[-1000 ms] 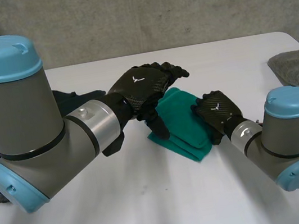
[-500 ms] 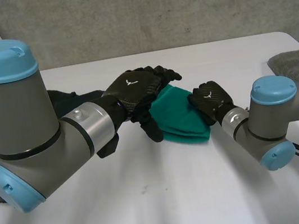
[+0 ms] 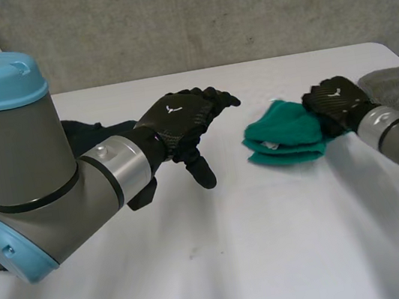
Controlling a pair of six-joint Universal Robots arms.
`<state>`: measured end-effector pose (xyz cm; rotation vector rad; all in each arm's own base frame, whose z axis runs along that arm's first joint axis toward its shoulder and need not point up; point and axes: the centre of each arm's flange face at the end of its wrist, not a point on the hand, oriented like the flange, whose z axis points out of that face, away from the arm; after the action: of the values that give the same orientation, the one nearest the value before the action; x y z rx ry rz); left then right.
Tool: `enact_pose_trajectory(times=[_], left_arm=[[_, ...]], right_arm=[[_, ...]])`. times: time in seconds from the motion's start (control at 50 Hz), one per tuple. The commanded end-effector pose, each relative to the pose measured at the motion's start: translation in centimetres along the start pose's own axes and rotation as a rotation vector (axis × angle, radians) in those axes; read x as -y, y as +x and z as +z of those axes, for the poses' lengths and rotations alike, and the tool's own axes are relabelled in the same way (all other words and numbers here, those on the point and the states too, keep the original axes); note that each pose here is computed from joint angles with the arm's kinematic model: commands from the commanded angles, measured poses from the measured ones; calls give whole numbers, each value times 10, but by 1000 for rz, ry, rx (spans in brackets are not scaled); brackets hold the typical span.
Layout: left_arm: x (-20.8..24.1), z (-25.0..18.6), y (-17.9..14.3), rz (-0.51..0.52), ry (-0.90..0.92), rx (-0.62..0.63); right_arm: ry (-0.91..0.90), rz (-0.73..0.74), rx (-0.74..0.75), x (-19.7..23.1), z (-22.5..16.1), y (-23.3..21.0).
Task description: Fold the laundry.
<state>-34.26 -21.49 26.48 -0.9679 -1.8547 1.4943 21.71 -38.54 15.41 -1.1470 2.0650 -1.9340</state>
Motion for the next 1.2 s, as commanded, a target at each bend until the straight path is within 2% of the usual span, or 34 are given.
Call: enact_pose_trajectory(times=[0.02,0.1,0.18,0.26,0.44,0.56,0.62,0.72,0.84,1.0,1.06,1.2], left_arm=[[-1,0,0,-16,-3,0],[0,0,-1,-25,0,1],[3,0,-2,-21,12,5],[6,2,-3,-16,35,8],[29,-3,1,-36,127,-2],[47,-14,0,-25,179,8],[46,-14,1,-26,176,6],[37,-13,2,-37,149,3],[28,-12,4,-46,123,-1],[24,-10,4,-48,116,-3],[24,-10,4,-47,119,-3],[27,-10,4,-44,127,-2]], right_arm=[[-161,13,6,-15,-17,20],[-226,-9,24,-20,-26,28],[-195,-33,4,-12,-20,36],[-73,-35,-87,5,-2,59],[339,-18,-372,79,33,143],[447,-62,-479,99,36,181],[425,-69,-512,79,37,203],[313,-27,-477,36,42,204],[120,11,-441,-50,33,212],[-133,-165,-384,-128,-2,206],[-188,-193,-376,-141,-15,205],[-153,-170,-363,-119,-23,205]])
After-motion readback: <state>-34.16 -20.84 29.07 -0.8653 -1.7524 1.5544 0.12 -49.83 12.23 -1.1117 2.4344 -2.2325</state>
